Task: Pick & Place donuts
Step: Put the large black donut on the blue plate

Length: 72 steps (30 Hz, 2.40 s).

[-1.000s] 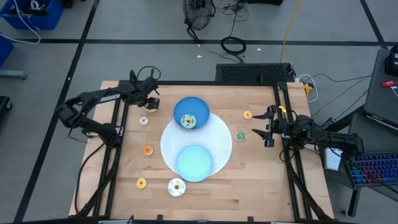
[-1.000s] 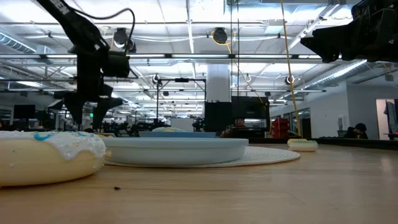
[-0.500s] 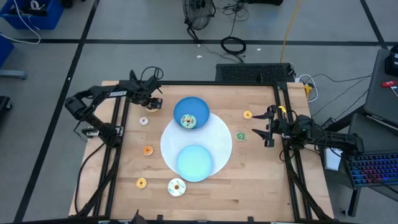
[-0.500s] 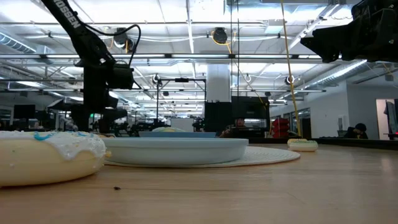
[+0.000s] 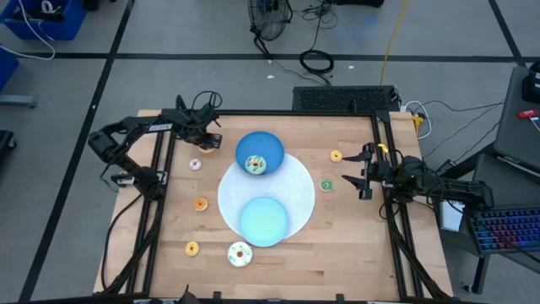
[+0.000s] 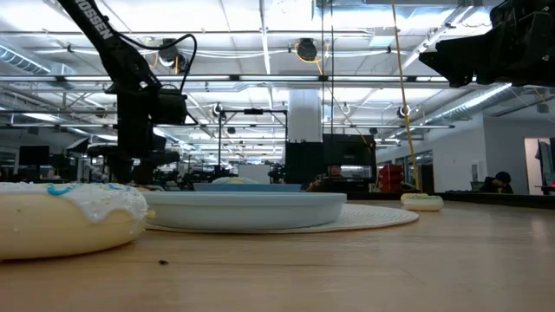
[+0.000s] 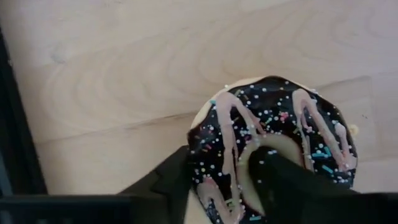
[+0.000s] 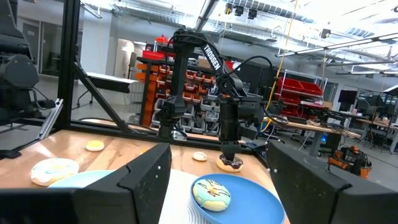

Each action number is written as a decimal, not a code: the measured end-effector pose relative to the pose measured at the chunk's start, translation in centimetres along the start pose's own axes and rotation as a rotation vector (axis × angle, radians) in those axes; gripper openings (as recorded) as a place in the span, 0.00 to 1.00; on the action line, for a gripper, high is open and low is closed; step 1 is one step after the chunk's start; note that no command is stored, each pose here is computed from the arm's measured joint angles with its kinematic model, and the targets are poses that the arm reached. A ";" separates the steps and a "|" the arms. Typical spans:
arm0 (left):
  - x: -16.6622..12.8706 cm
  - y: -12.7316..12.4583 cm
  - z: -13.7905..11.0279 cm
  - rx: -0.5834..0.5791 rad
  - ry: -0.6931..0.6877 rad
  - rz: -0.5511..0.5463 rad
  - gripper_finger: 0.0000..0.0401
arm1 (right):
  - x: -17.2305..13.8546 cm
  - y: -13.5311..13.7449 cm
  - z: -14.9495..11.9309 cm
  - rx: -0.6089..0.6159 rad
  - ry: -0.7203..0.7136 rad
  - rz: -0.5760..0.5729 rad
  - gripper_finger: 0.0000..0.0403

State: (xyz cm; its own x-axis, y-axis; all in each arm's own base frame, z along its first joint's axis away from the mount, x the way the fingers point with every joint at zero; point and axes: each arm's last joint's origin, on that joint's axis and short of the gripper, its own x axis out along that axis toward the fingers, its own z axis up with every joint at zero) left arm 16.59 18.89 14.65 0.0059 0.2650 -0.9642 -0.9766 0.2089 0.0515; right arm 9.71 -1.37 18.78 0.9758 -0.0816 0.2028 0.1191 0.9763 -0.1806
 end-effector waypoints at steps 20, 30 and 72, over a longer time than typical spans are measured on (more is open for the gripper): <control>-3.5 -1.1 -0.2 0.060 -0.105 -0.224 0.12 | 0.0 0.0 0.0 0.000 0.000 0.000 0.62; -6.5 -5.4 -0.5 0.189 -0.311 -0.549 0.09 | 0.0 0.0 0.0 0.000 0.000 0.000 0.62; -14.0 -14.7 -7.8 1.367 -1.242 -0.706 0.13 | 0.0 0.0 0.0 0.000 0.000 0.000 0.62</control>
State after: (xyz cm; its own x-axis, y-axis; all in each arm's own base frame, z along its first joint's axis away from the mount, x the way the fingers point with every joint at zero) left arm 29.22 4.79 25.35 0.9636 0.0952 -0.2497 0.0513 0.8511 0.5225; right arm 9.70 -1.37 18.78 0.9758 -0.0814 0.2031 0.1191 0.9763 -0.1807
